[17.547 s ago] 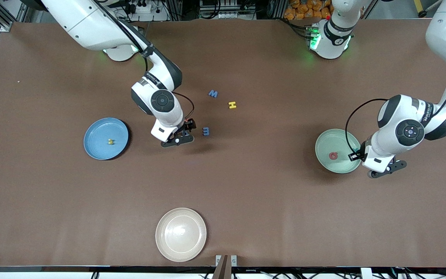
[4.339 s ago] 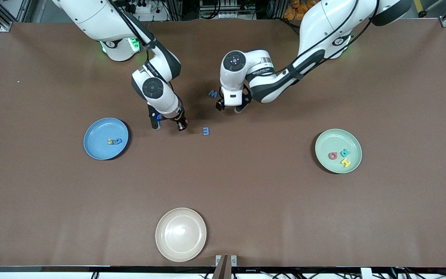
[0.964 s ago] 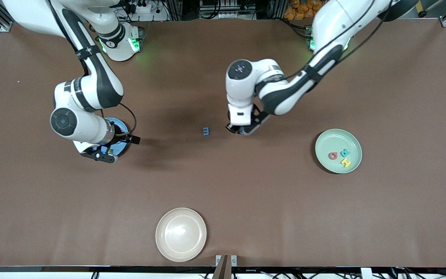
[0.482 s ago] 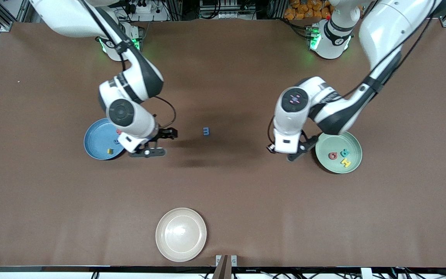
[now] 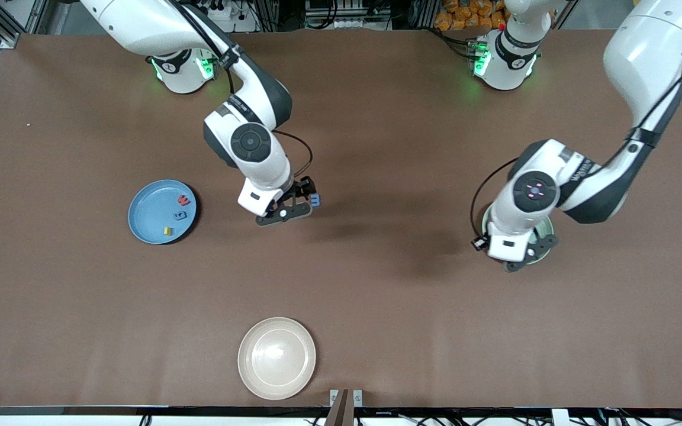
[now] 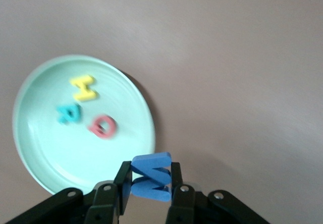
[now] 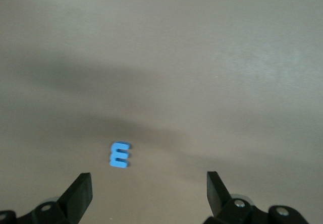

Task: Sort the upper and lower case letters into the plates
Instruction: 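Carry the w to the green plate while the right gripper reaches the e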

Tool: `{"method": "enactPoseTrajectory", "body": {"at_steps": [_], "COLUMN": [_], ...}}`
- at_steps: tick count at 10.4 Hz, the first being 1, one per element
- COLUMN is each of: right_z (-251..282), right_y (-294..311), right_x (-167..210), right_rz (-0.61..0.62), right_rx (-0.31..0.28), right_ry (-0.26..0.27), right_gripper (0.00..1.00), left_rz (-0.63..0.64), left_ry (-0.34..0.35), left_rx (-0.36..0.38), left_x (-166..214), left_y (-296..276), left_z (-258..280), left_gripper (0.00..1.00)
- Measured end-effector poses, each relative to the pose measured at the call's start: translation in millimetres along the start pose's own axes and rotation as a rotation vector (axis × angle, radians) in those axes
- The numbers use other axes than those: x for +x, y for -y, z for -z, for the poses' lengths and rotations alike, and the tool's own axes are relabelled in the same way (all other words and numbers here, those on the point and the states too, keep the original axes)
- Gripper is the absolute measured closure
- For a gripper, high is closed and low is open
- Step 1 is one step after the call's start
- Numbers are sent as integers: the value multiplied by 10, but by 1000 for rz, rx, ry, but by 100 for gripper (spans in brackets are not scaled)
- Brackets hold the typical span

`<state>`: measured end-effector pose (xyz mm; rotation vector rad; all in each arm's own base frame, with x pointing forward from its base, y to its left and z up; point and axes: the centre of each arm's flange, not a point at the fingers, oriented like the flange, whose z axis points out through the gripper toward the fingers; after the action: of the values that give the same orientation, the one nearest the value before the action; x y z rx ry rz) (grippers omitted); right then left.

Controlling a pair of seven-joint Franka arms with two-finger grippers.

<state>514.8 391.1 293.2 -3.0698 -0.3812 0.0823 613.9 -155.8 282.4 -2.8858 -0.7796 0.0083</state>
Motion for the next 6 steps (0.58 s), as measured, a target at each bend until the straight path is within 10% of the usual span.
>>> {"method": "enactPoseTrajectory", "body": {"at_steps": [6], "right_z": [-773], "right_y": [264], "right_x": [-106], "right_rz": [-108], "right_rx": [55], "right_ry": [-34], "right_gripper": [0], "left_rz": [-1], "left_ry": [84], "left_rx": [58], "left_x": [286], "left_y": [726], "left_z": [-464], "left_gripper": [65]}}
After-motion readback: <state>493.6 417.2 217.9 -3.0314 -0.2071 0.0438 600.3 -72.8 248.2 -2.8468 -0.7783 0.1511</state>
